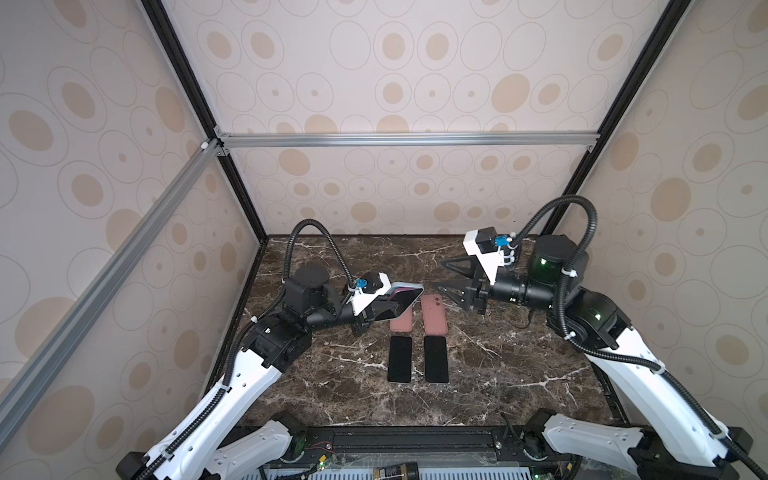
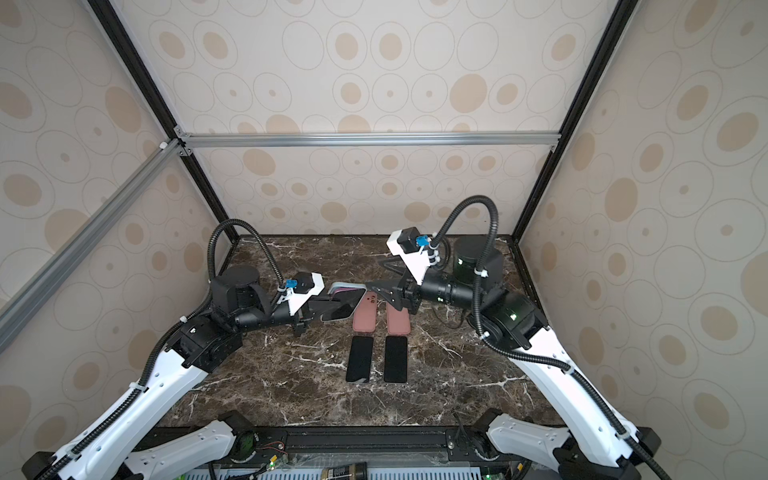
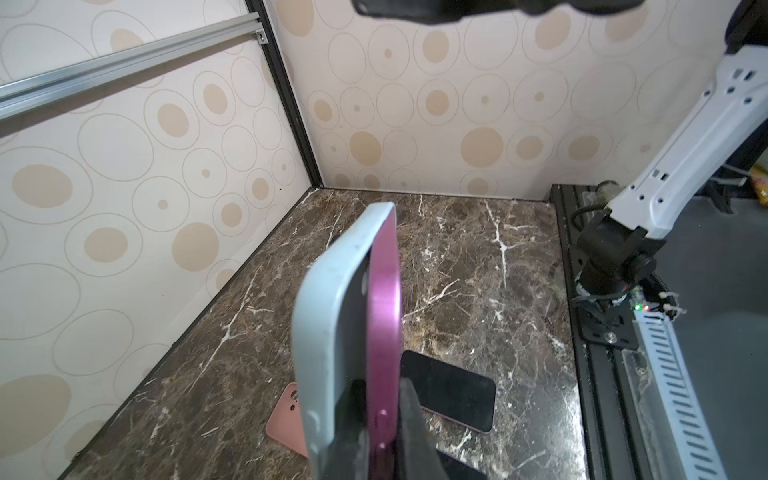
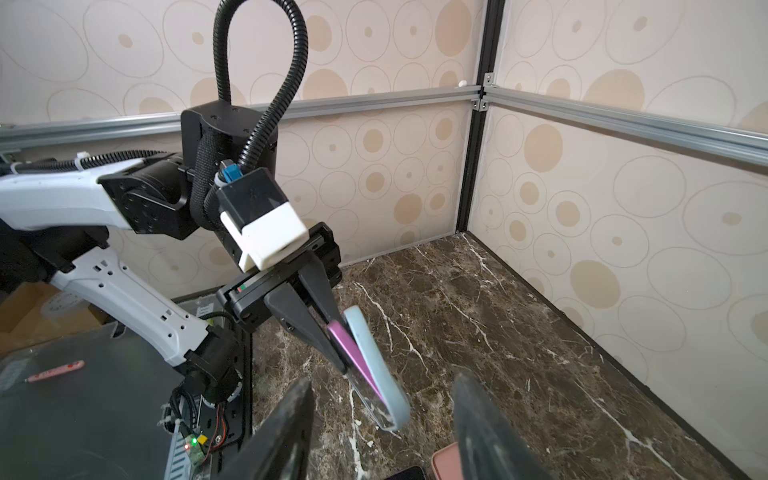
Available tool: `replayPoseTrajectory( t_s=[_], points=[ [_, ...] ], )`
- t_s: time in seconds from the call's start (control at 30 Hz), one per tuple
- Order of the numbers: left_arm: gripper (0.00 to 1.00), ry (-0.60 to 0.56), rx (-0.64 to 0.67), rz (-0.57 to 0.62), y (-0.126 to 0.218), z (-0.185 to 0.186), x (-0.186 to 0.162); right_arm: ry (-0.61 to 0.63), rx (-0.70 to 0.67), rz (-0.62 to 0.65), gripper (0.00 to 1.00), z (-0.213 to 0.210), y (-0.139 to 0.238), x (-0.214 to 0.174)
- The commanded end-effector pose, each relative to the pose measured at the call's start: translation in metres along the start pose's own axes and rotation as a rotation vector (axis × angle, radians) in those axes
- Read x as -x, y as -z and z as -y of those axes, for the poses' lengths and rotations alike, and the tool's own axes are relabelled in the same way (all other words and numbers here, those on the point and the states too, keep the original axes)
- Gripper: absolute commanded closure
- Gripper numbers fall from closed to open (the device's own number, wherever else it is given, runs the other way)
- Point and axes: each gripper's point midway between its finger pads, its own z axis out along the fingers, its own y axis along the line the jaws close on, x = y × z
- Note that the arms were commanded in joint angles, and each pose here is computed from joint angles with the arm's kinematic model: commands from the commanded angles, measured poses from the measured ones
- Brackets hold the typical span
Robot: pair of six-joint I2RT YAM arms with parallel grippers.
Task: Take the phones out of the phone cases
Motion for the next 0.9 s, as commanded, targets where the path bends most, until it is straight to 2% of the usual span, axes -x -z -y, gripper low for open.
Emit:
replayPoseTrajectory(
  t_s=[0.0,0.17,0.37,0.67,0.87],
  points=[
    [1.00,-0.164,0.026,0.038,0.013,-0.001,0.023,-0.033,0.119,-0.171,0.41,-0.014,-0.009,-0.029],
    [1.00,-0.189,0.028,0.019,0.011,0.002,0.018,-0.034,0.179,-0.268,0.41,-0.015,-0.024,-0.036],
    [1.00,-0.200,0.005,0.016,0.009,0.009,0.016,-0.013,0.182,-0.321,0.42,-0.019,-0.044,-0.041],
    [1.00,-0.213,-0.022,0.009,0.004,0.017,0.014,-0.045,0.135,-0.316,0.45,-0.010,-0.060,-0.041],
    [1.00,-0.218,-0.026,0.011,0.003,0.019,0.016,-0.046,0.172,-0.346,0.45,-0.015,-0.061,-0.049]
  ],
)
